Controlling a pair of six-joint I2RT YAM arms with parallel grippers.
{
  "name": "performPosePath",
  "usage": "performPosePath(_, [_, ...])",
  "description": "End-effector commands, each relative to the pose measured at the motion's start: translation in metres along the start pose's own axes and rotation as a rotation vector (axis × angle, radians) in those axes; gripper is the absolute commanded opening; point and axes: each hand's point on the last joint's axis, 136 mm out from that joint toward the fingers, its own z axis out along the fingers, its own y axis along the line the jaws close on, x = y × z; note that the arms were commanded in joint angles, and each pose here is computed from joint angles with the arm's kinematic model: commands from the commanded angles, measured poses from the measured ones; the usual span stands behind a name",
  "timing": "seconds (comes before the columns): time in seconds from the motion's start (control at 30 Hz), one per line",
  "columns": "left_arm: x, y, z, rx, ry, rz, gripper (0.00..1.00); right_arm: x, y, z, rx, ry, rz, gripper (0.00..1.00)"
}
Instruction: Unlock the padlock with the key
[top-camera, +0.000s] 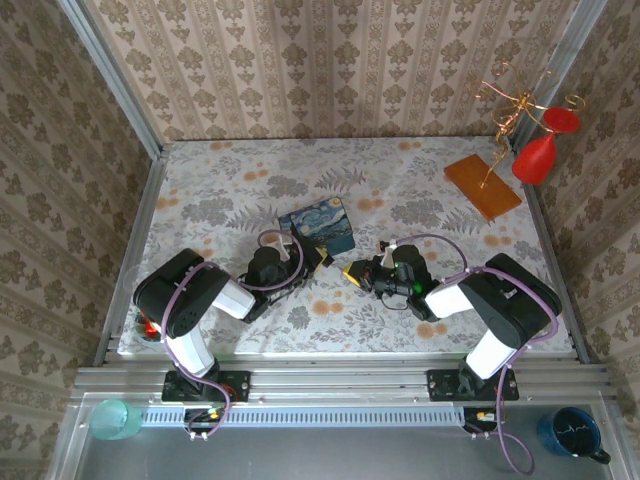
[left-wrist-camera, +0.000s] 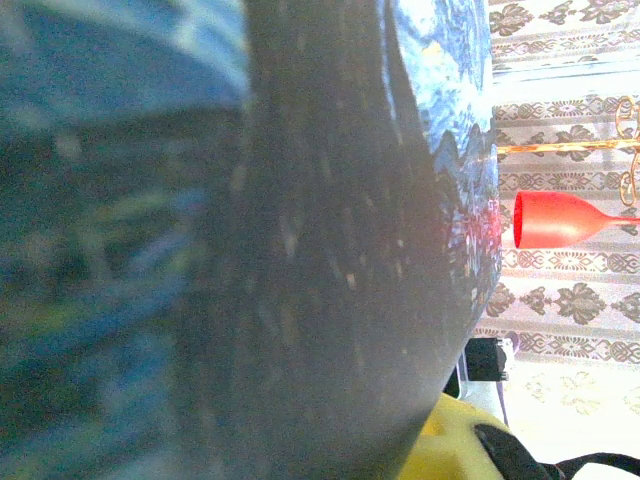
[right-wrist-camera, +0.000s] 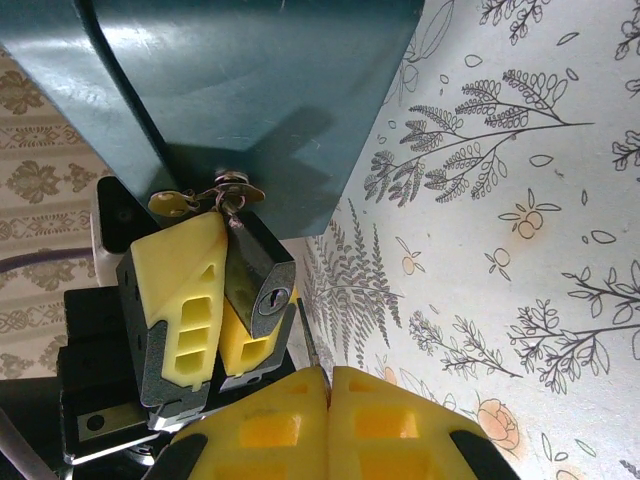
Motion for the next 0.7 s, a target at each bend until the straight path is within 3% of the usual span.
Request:
performPosePath(0.0, [-0.004,-0.040,0.002,0.136,0.003,0.022,0.00,0.000,0.007,0.000,-0.027,0.003,-0.007,0.00])
performPosePath(0.67, [-0.001,-0.033,0.004,0.108,-0.007,0.006,0.00,-0.005,0.021,0.004,-0.055,0.001,-0.024,0.00])
